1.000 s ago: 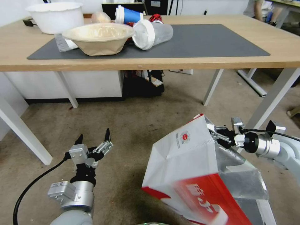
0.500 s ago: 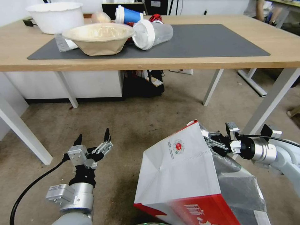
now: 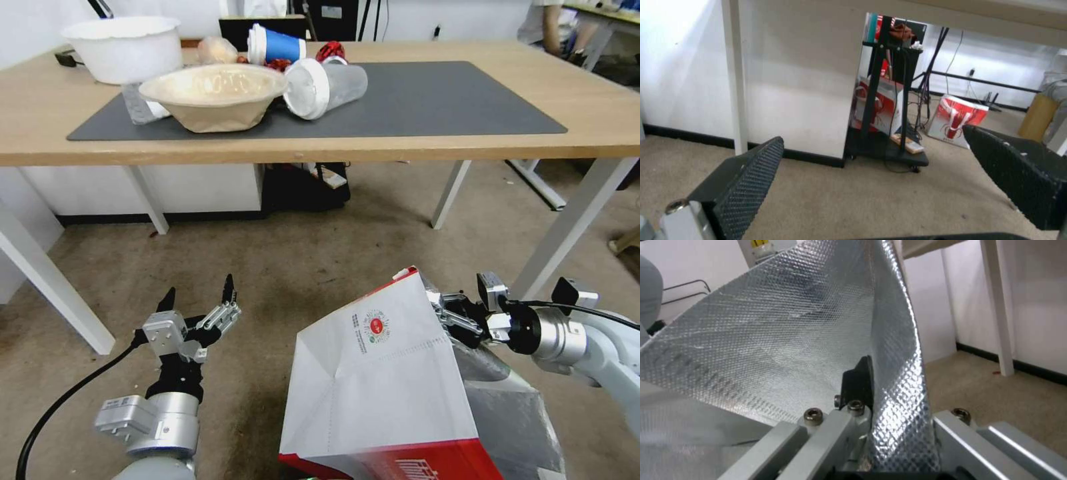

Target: Pick up the food delivery bag from the floor and place it on the table.

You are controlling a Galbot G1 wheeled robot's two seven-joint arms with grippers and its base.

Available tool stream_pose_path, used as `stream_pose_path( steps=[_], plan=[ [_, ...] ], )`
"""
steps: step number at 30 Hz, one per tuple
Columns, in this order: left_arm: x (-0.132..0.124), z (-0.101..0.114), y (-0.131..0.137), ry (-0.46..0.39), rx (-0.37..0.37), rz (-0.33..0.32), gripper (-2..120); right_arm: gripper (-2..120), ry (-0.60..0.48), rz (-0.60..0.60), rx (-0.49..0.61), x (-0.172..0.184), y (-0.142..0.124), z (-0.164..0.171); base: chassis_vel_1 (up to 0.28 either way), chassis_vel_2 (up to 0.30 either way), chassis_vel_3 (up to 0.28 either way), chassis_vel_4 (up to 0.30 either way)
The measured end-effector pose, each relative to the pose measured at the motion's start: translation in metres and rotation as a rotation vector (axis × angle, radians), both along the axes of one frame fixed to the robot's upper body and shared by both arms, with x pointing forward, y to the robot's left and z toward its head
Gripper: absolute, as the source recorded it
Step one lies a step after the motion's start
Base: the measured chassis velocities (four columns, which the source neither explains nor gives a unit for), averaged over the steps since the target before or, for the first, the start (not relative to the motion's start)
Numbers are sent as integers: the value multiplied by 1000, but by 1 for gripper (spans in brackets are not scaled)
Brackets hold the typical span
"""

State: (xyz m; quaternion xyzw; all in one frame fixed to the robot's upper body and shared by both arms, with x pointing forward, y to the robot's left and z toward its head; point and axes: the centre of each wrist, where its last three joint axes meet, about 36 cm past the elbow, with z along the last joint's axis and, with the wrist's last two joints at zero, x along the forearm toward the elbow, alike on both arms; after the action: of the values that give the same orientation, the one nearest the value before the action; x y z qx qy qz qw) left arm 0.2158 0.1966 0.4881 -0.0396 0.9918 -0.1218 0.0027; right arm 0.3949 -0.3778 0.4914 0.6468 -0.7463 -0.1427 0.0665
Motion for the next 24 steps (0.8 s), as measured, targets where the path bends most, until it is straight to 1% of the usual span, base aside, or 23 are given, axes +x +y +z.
stream_pose_path(
  steps=[24],
  plan=[
    [-2, 1, -2, 2, 1, -1, 100, 0, 0, -17, -8, -5, -6, 5, 0, 0, 0, 0]
  ],
)
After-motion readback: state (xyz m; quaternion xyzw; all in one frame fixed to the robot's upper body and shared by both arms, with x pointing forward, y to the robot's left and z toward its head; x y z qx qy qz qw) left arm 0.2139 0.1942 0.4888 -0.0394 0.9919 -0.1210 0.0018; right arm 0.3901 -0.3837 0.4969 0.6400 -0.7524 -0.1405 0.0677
